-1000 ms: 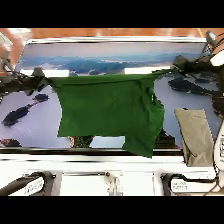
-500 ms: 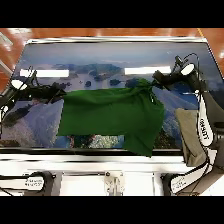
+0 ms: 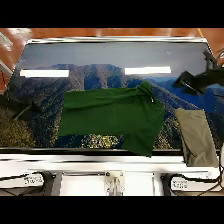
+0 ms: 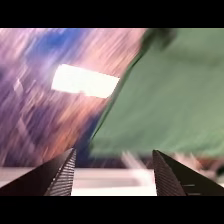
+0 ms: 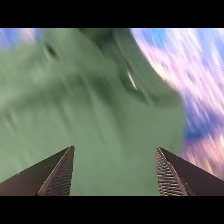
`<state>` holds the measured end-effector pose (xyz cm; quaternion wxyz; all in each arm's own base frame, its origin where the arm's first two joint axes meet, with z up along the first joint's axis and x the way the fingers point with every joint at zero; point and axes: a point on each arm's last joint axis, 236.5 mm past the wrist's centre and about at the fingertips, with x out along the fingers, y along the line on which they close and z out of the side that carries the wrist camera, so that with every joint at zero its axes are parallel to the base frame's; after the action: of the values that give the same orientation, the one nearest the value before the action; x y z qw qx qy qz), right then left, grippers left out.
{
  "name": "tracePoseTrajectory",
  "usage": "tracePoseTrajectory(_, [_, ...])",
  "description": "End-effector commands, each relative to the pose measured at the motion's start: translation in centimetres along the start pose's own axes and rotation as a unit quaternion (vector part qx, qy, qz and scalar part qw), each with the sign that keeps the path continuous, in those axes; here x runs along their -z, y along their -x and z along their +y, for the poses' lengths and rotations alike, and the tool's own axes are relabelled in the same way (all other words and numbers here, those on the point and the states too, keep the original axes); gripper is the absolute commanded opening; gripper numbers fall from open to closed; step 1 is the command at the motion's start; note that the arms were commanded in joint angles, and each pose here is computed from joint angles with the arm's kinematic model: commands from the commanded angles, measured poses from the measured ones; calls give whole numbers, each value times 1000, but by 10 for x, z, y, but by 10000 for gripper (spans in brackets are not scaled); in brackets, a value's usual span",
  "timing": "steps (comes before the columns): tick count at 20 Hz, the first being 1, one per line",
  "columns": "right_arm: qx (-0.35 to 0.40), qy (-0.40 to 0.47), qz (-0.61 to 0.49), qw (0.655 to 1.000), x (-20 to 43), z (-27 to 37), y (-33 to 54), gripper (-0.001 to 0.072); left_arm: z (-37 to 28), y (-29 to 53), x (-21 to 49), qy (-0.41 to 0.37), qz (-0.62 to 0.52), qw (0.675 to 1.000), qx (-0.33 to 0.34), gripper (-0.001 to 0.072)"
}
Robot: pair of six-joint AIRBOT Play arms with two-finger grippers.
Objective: Fold the shirts.
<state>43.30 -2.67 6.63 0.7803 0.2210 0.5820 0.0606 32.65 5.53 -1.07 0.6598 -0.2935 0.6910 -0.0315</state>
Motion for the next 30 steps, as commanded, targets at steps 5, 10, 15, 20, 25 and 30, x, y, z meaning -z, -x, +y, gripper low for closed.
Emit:
tracePoseTrajectory(5, [-58, -29, 101, 993, 70, -1, -1, 602, 5, -87, 72, 57, 31, 992, 107, 634])
tracePoseTrajectory(10, [-73, -41, 48, 995, 45, 4, -7, 601, 2, -124, 82, 90, 40, 986, 133, 632])
tracePoseTrajectory(15, [-71, -44, 40, 996, 41, 3, -8, 602, -2, -137, 67, 96, 16, 986, 134, 626])
tracePoseTrajectory(20, [-68, -50, 45, 995, 43, 2, -8, 602, -9, -138, 39, 114, -39, 982, 143, 328])
tracePoseTrajectory(25, [-20, -70, 175, 982, 120, -33, -34, 636, -15, -137, 46, 96, -25, 983, 152, 38])
tracePoseTrajectory(30, [-59, -139, 228, 962, 185, -35, -87, 634, -25, -128, 56, 49, -15, 985, 165, 37])
